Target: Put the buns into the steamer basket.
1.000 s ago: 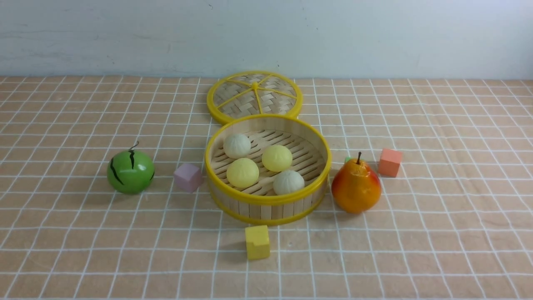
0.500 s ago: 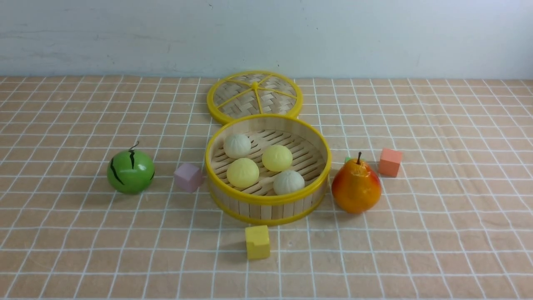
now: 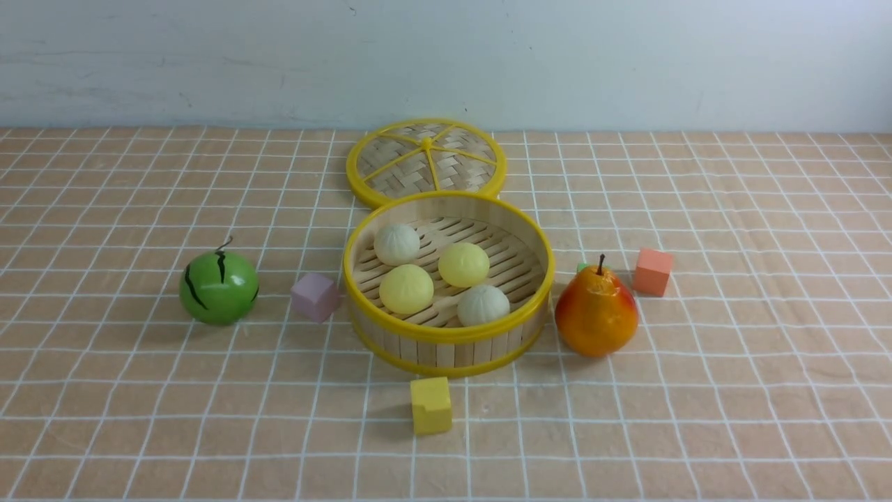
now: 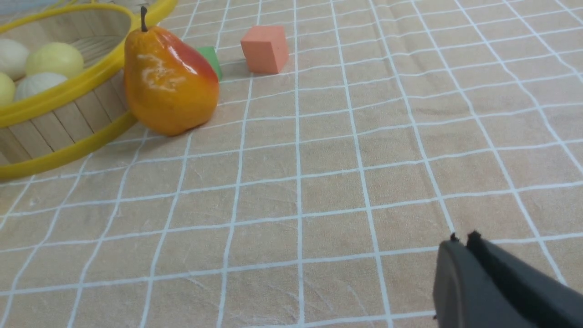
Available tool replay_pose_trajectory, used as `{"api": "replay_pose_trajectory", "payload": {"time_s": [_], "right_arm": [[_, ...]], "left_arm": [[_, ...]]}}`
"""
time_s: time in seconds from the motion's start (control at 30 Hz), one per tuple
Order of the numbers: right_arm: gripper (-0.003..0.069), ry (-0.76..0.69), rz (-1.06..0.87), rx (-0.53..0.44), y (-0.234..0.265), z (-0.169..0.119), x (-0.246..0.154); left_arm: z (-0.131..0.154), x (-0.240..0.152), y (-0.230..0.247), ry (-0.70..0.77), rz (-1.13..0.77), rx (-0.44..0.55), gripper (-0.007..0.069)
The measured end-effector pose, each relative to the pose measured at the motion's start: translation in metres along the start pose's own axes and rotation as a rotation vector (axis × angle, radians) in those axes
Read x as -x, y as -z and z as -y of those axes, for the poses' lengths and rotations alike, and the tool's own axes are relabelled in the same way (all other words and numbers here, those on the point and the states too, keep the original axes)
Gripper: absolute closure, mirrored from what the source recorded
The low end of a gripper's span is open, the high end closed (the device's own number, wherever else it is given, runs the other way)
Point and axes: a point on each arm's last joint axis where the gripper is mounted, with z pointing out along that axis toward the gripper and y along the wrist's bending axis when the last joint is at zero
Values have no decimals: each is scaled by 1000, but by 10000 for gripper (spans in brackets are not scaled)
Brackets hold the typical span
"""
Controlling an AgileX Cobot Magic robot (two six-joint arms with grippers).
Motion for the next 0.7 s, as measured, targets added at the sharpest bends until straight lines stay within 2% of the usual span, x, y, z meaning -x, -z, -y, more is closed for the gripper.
{"api": "replay_pose_trajectory", "payload": {"time_s": [0.7], "right_arm": [[632,-4,0,0,0,0,0]], "left_arm": [[0,0,0,-3,1,1,412]]}}
